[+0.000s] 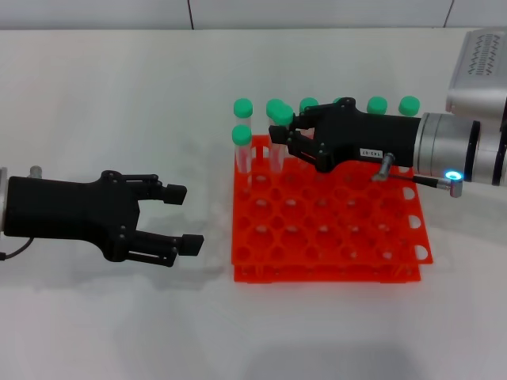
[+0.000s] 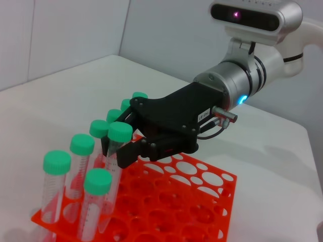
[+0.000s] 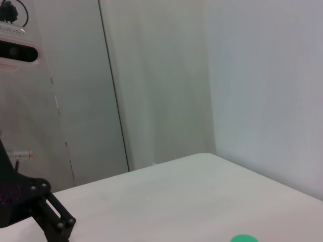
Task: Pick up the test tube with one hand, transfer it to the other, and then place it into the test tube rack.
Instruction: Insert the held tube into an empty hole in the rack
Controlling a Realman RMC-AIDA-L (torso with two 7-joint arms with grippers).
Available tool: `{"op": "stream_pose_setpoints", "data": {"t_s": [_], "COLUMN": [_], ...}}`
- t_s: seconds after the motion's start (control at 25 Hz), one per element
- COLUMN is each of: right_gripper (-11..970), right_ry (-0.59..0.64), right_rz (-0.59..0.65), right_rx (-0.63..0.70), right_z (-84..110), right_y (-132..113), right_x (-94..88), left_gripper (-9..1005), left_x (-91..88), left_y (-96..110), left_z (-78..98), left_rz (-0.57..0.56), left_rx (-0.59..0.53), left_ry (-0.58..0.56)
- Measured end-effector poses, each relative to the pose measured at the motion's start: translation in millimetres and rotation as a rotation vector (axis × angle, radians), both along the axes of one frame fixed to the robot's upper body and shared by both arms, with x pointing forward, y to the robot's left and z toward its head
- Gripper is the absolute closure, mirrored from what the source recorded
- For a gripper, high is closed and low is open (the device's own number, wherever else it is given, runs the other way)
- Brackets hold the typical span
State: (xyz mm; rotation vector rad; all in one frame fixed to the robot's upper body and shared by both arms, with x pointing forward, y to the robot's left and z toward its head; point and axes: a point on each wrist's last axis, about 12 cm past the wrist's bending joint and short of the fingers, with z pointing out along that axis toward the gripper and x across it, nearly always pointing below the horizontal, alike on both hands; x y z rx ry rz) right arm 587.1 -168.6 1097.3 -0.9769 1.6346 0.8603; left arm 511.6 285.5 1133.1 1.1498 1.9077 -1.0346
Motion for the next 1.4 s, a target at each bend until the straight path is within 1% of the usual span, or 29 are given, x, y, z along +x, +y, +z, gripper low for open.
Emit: {"op": "stream_pose_setpoints", "data": {"t_s": [0.36,0.56,0.8,1.08,1.24,1.32,1.4], "right_gripper": [725,724,508,355,268,207,208], "right_ry": [0.001,0.000,-0.010,-0.031,-0.058,-0.071,-0.089], "right_rz": [0.014,0.043,0.051,0.042,0.037,0.039,0.037], "right_rx": [0.007,0.013,0.021,0.038,0.053,0.064,0.083], "right_z": [0.6,1.7,3.6,6.9,12.7,15.6,20.2], "right_y": [1,2,0,-5,-10,-13,-20], "right_x": [-1.5,-4.2,-5.3,-9.8,-14.0,-18.0,-23.4], "left_gripper": [132,133,134,135,135,135,135], "left_x": [0.3,1.3,1.8,0.6,-0.3,-1.0,-1.7], "left_y": [0,-1,-1,-1,0,0,0], "left_z": [0.2,1.0,1.4,0.6,0.2,0.5,0.8], "left_rz": [-0.001,-0.004,-0.005,-0.005,-0.003,-0.009,-0.009], "left_rx": [0.000,0.000,0.000,0.000,-0.003,-0.007,-0.011], "left_ry": [-0.001,-0.004,-0.005,-0.001,0.000,-0.002,-0.002]}}
